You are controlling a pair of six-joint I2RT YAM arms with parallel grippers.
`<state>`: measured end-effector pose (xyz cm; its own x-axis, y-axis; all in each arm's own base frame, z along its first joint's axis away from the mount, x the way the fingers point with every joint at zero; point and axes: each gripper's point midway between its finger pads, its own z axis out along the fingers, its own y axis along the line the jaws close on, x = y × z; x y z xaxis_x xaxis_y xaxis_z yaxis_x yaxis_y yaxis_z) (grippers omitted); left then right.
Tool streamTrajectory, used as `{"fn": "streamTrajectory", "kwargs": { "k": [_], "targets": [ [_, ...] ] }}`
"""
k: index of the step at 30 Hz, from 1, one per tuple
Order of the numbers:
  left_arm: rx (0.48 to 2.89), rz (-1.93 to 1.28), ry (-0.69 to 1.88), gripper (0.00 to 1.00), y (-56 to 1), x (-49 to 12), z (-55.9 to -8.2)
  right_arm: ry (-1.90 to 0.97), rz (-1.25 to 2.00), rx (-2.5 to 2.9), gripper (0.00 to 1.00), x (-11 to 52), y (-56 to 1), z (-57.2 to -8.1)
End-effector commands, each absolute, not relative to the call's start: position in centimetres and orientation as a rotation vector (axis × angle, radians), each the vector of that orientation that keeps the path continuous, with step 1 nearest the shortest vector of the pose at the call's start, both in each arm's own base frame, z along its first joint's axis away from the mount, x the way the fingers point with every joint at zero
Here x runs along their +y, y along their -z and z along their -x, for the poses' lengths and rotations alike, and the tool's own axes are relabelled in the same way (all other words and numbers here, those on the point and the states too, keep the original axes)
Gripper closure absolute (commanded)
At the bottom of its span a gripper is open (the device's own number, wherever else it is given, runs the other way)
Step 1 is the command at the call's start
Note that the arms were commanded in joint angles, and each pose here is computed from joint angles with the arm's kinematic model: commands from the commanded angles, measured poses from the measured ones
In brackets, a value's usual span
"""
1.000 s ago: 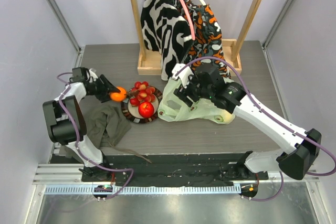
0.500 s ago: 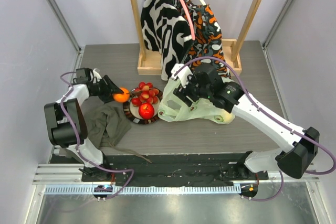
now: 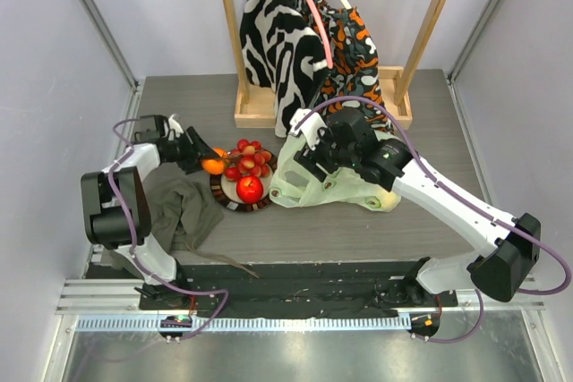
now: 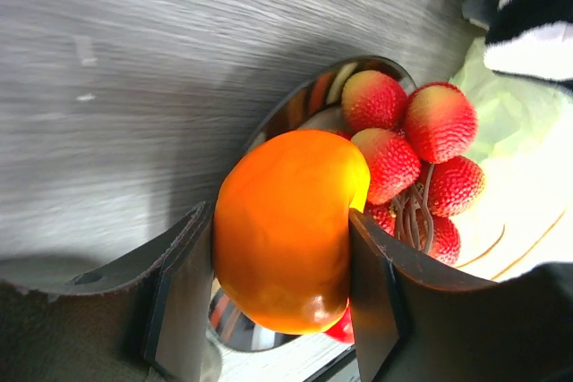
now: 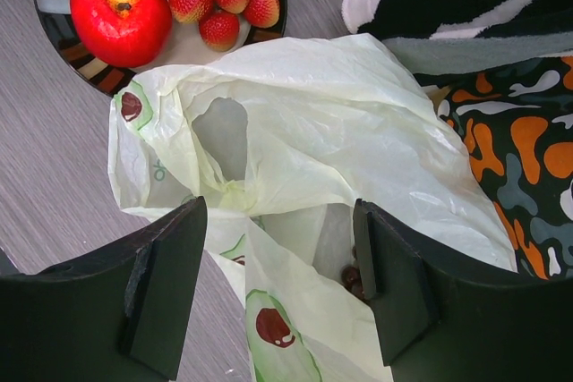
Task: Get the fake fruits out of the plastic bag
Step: Place the fake fruit on the plate.
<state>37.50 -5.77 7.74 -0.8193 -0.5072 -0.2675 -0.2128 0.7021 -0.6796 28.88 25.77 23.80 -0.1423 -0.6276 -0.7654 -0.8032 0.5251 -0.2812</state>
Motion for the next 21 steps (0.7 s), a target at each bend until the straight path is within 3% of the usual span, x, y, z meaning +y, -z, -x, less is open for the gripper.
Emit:
{"fn": "streamTrajectory", "kwargs": {
  "k": [1,8,11,12,21],
  "targets": [
    [2.447,0.41,0.964,0.67,-8.7,-8.1,-38.9,-0.238,1.153,1.799,0.27,26.2,-25.3,-29.5],
    [2.538,0.403,0.794,0.44,-6.9,-7.2,-38.0,-0.224,1.161,1.793,0.27,25.9,-25.0,-29.4],
    [2.541,0.401,0.793,0.21,-7.0,-7.2,-37.9,-0.223,1.162,1.792,0.27,25.8,-24.8,-29.4],
    [2.538,0.401,0.794,0.01,-7.0,-7.3,-37.9,-0.225,1.159,1.79,0.27,25.8,-24.8,-29.4],
    [2.471,0.431,0.76,0.0,-10.3,-5.1,-39.4,-0.147,1.152,1.817,0.27,24.3,-24.8,-29.6]
  ]
}}
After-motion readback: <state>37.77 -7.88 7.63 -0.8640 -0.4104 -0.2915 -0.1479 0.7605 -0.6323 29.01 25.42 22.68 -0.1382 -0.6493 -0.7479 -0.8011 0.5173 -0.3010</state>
